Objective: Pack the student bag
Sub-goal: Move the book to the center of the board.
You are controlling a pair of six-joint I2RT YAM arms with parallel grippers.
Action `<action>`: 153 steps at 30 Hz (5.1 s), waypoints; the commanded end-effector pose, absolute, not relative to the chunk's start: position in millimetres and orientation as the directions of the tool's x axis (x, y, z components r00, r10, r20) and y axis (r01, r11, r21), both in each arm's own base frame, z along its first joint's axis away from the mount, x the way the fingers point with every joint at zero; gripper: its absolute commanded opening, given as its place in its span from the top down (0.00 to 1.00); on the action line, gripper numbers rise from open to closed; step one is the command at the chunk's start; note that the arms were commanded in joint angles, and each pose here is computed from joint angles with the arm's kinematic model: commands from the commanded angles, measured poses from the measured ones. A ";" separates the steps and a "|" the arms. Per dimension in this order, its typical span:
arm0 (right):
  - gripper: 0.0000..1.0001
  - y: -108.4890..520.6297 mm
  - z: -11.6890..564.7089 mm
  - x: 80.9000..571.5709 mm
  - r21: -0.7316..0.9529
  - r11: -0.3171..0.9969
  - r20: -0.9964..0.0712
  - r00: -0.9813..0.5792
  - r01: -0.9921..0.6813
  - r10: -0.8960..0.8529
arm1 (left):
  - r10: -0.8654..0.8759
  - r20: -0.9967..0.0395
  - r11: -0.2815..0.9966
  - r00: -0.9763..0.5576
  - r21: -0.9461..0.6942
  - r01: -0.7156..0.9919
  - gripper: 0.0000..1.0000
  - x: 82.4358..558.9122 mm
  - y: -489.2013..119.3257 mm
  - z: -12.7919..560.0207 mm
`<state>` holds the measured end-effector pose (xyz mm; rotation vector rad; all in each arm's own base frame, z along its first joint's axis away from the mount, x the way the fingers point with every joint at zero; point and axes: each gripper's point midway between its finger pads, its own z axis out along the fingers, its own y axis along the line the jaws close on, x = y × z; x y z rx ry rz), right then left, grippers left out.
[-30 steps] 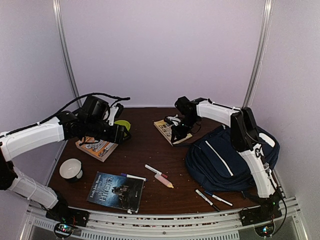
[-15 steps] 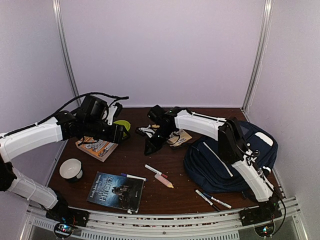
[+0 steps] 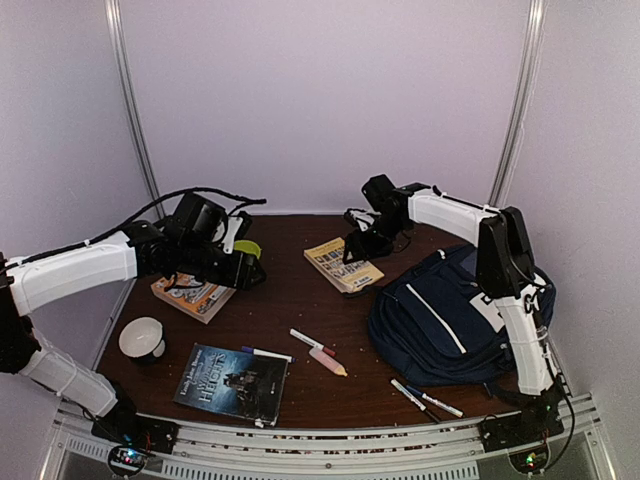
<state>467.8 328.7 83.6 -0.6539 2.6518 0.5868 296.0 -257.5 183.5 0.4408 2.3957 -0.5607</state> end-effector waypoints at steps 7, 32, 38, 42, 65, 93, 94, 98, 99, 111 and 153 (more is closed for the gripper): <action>0.03 271.5 51.4 511.8 0.291 0.938 -0.355 -0.932 -0.187 -0.076 | 0.155 -0.665 0.833 -0.731 -0.310 0.458 0.38 304.4 -273.8 202.4; 0.02 362.3 11.0 424.8 0.664 0.748 0.028 -0.998 -0.020 -0.051 | 0.169 -0.640 0.865 -0.750 -0.268 0.424 0.38 320.1 -276.5 205.1; 0.05 402.1 1.8 384.7 0.674 0.736 0.056 -0.989 -0.061 -0.134 | 0.081 -0.616 0.915 -0.783 -0.266 0.304 0.38 327.2 -264.6 191.3; 0.08 421.3 -9.6 344.8 0.684 0.726 0.100 -0.975 -0.079 -0.200 | 0.027 -0.596 0.922 -0.803 -0.295 0.250 0.39 332.2 -266.9 184.6; 0.14 322.4 187.3 340.4 0.474 0.594 -0.558 -0.744 -0.650 -0.369 | 0.044 -0.410 0.989 -0.911 -0.111 0.098 0.66 385.4 -249.3 69.1; 0.11 257.3 231.7 326.6 0.283 0.631 -0.774 -0.561 -0.722 -0.295 | 0.045 -0.307 0.970 -0.951 -0.213 0.115 0.86 389.3 -251.9 24.5; 0.11 257.7 231.7 326.5 0.284 0.630 -0.774 -0.561 -0.723 -0.294 | 0.044 -0.304 0.971 -0.952 -0.212 0.113 0.89 388.6 -250.8 23.9; 0.11 259.7 232.0 326.7 0.297 0.623 -0.770 -0.567 -0.723 -0.291 | 0.044 -0.283 0.976 -0.958 -0.191 0.101 0.99 383.3 -242.1 16.3; 0.11 260.2 231.7 326.6 0.301 0.622 -0.768 -0.570 -0.723 -0.291 | 0.043 -0.280 0.978 -0.959 -0.183 0.098 1.00 382.0 -239.9 15.5; 0.11 260.9 227.5 327.4 0.308 0.622 -0.755 -0.582 -0.720 -0.300 | 0.066 -0.265 0.989 -0.962 -0.111 0.098 1.00 359.2 -209.6 7.2; 0.09 -67.3 144.3 219.9 -0.318 0.914 -0.269 -0.900 -0.253 -0.343 | 0.259 -0.665 0.697 -0.701 -0.374 0.612 0.59 334.4 -409.5 185.1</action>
